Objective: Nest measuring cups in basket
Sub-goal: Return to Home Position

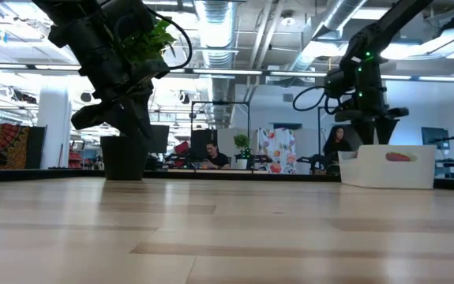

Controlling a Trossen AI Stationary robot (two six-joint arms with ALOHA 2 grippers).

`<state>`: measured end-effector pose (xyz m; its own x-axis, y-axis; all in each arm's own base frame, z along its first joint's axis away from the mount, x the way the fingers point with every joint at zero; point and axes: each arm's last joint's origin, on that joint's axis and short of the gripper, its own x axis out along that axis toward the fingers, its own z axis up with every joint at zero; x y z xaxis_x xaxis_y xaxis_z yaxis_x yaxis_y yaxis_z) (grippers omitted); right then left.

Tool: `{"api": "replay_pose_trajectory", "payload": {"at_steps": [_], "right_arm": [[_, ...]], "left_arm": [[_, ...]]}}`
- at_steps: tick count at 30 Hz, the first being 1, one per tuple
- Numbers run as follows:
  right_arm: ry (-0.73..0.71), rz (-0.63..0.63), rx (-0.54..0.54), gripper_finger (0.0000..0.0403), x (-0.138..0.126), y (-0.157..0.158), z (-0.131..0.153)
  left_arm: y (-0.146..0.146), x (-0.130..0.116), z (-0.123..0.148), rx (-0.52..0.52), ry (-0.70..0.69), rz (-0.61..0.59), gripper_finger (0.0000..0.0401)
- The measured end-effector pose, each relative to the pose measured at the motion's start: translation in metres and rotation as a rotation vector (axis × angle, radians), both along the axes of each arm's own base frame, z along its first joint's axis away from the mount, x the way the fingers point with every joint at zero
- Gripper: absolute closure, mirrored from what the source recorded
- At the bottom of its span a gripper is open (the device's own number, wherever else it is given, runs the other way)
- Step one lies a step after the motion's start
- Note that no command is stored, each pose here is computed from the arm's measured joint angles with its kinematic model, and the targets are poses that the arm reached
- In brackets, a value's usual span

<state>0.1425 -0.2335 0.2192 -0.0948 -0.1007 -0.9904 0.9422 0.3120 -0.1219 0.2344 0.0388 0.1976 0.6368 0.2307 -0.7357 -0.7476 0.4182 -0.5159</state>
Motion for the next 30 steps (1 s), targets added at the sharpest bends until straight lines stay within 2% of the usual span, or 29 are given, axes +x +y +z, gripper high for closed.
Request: {"api": "replay_pose_trajectory", "payload": {"at_steps": [4, 9, 14, 17, 22, 26, 30], "right_arm": [[0.027, 0.024, -0.009, 0.0169, 0.003, 0.007, 0.004], [-0.014, 0.036, -0.068, 0.0176, 0.009, 0.02, 0.02], [-0.134, 0.099, -0.204, 0.0184, 0.016, 0.044, 0.05], [-0.298, 0.178, -0.279, 0.019, 0.025, 0.065, 0.072], [-0.653, 0.272, -0.383, 0.0215, 0.05, 0.102, 0.107], [-0.887, 0.399, -0.398, 0.0267, 0.08, 0.13, 0.122], [-1.158, 0.573, -0.429, 0.0339, 0.112, 0.161, 0.139]], "left_arm": [[0.0, 0.0, 0.0, -0.011, -0.002, -0.01, 0.0328], [-0.001, 0.001, 0.001, -0.016, -0.003, -0.015, 0.0328], [0.001, 0.005, 0.024, 0.079, -0.064, -0.067, 0.0328], [0.002, 0.002, 0.047, 0.173, -0.129, -0.081, 0.0328], [0.001, -0.012, 0.082, 0.323, -0.249, -0.084, 0.0328], [-0.004, -0.029, 0.108, 0.431, -0.379, -0.149, 0.0341], [-0.016, -0.044, 0.128, 0.564, -0.483, -0.257, 0.0381]]}}
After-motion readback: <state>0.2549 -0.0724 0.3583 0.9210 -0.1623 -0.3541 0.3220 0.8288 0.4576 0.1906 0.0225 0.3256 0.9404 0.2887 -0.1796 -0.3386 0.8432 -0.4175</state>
